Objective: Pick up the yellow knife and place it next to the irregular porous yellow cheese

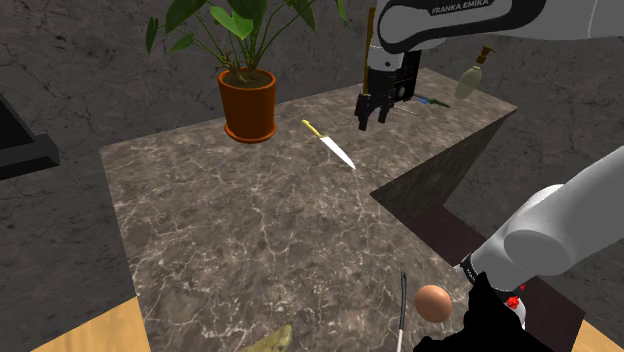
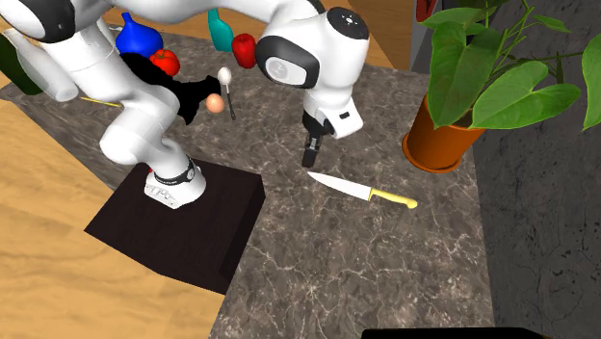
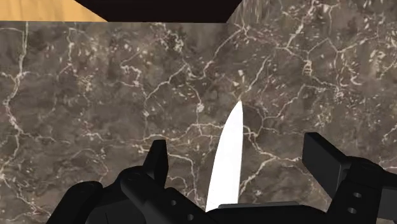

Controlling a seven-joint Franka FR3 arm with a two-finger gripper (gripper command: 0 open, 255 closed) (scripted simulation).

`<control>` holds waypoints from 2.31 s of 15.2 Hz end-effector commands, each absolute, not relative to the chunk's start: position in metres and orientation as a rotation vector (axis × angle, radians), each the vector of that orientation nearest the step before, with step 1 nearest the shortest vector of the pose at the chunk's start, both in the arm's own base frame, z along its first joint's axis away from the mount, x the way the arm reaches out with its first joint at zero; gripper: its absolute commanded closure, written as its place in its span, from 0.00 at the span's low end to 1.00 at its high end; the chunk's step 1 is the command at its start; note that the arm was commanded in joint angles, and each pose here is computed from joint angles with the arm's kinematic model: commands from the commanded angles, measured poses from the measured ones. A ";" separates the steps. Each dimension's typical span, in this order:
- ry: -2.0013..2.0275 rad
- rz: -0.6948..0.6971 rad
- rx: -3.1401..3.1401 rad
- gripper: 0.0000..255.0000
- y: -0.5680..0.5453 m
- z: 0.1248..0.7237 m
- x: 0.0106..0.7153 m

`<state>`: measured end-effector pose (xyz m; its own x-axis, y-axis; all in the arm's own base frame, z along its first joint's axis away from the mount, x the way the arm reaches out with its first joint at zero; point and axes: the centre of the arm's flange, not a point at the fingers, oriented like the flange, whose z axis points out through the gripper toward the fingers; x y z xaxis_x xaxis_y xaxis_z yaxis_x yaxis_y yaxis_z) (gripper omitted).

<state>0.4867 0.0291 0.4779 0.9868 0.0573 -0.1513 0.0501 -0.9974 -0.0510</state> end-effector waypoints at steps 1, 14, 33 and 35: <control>-0.094 0.241 -3.097 0.00 0.034 0.465 0.508; -0.165 0.265 -3.182 0.00 0.068 0.393 0.664; -0.180 0.270 -3.200 1.00 0.072 0.337 0.691; -0.180 0.270 -3.200 1.00 0.072 0.337 0.691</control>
